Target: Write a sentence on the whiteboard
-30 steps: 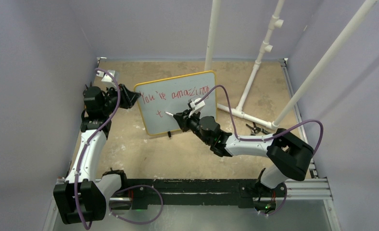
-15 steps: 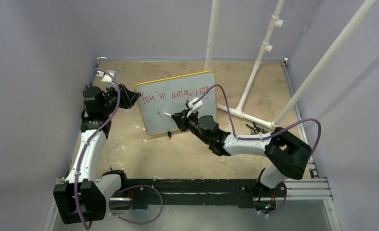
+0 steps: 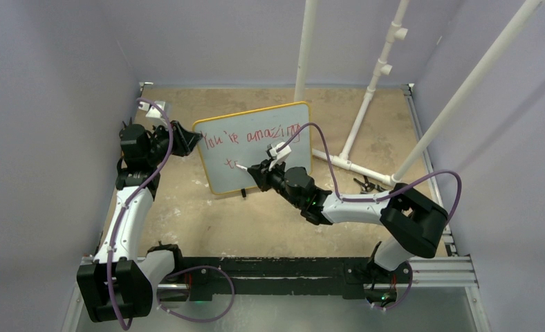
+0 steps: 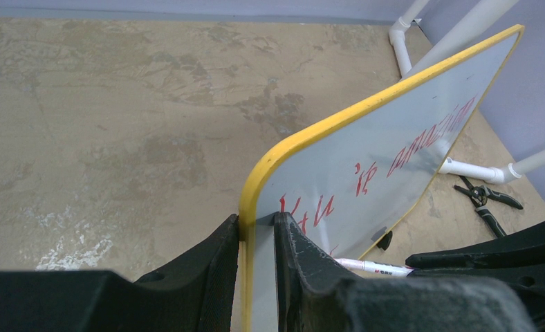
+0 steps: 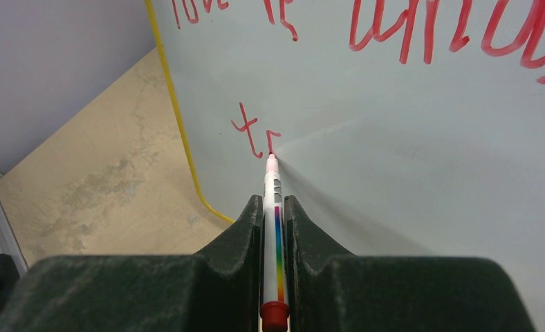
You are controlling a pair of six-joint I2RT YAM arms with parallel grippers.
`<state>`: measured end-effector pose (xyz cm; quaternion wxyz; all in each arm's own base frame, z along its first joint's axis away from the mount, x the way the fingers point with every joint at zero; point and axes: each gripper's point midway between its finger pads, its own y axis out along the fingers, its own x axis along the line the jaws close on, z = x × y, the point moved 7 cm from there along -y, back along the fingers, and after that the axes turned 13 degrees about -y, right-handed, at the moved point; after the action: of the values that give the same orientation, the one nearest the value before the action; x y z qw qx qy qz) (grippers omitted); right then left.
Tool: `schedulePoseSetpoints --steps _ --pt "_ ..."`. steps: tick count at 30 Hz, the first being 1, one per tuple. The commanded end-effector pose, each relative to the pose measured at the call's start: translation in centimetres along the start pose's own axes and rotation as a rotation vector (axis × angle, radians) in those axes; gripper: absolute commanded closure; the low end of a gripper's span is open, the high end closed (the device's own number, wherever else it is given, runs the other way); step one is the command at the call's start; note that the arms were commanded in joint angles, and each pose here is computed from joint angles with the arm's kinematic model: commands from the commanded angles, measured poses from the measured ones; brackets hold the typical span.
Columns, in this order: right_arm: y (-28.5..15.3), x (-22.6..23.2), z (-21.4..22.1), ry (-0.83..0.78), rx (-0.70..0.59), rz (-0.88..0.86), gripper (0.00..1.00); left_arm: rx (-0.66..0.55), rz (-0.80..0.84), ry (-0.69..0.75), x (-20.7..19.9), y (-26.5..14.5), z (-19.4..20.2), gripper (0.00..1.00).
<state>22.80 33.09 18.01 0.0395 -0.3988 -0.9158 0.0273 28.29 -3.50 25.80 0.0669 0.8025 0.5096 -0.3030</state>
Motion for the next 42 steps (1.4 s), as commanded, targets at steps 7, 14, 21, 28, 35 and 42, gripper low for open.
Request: schedulePoseSetpoints --steps 7,14,21,28,35,42 --pt "-0.6 -1.5 -1.7 -0.024 -0.03 0.092 1.0 -0.02 0.026 0.02 -0.4 -0.1 -0.4 0.76" --pt "0.0 -1.2 -3.3 -0.028 -0.073 0.084 1.0 -0.019 0.028 0.017 -0.4 -0.1 -0.4 0.76" --pt "0.8 -0.8 -3.4 -0.027 -0.081 0.062 1.0 -0.021 0.027 0.019 -0.4 -0.1 -0.5 0.76" --pt "-1.0 -0.3 -4.1 -0.023 -0.099 -0.018 1.0 -0.014 0.019 0.017 -0.2 0.0 -0.3 0.77" --pt "-2.8 -1.1 -5.1 0.004 -0.115 -0.04 1.0 -0.018 0.018 0.02 -0.3 -0.2 -0.3 0.76" --pt "-3.0 -3.2 -4.5 0.038 -0.111 -0.048 1.0 -0.016 0.023 0.018 -0.3 -0.2 -0.3 0.76"
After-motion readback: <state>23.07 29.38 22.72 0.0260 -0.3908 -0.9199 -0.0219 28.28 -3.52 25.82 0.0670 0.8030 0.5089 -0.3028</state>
